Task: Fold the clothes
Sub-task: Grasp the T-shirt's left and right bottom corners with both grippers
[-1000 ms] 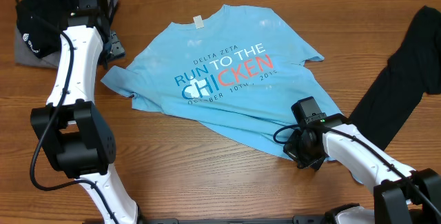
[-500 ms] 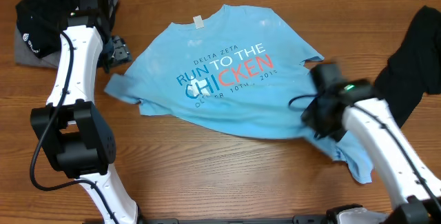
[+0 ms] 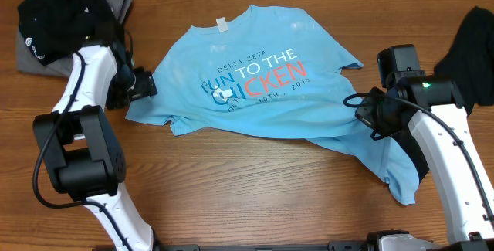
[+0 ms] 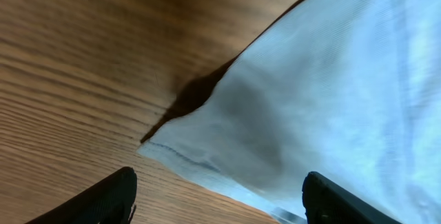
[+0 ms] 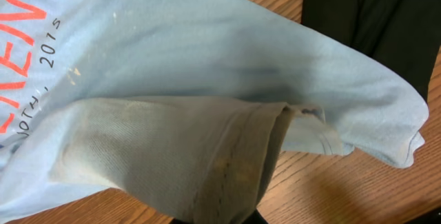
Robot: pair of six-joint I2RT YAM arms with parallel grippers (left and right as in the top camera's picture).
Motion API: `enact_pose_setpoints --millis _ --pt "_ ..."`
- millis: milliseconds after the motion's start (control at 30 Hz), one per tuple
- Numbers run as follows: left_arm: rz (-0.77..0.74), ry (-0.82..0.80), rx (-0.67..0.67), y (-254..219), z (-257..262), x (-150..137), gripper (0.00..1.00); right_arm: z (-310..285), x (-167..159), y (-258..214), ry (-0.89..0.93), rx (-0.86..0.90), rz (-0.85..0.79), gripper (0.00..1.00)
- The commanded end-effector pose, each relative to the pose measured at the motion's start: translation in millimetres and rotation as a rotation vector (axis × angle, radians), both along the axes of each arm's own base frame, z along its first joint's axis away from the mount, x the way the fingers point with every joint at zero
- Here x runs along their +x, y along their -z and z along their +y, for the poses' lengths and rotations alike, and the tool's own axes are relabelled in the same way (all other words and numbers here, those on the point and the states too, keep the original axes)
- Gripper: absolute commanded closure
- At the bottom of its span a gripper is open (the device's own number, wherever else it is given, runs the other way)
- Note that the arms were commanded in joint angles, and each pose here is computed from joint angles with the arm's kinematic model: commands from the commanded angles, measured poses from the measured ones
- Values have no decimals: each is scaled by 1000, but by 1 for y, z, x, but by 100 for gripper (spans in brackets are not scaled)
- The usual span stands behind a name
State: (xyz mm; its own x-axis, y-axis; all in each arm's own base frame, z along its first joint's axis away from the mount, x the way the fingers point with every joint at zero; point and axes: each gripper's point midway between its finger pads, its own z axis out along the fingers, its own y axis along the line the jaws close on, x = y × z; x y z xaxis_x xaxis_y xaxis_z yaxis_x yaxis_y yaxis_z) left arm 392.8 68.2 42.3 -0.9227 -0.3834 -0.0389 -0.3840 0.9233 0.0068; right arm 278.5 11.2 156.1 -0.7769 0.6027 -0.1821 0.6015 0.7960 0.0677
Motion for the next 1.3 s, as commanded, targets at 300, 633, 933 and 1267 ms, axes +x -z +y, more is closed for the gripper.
enact_pose_setpoints --millis 300,633,933,1267 --pt "-24 24 -76 20 24 -11 28 0 6 -9 -11 2 -43 96" --pt "-67 96 -146 36 8 -8 24 1 9 -10 -12 6 -53 96" --pt "-43 94 -154 48 6 -16 36 4 8 -9 -14 20 -52 96" --pt "6 89 -169 68 4 -24 94 5 9 -10 -16 29 -55 96"
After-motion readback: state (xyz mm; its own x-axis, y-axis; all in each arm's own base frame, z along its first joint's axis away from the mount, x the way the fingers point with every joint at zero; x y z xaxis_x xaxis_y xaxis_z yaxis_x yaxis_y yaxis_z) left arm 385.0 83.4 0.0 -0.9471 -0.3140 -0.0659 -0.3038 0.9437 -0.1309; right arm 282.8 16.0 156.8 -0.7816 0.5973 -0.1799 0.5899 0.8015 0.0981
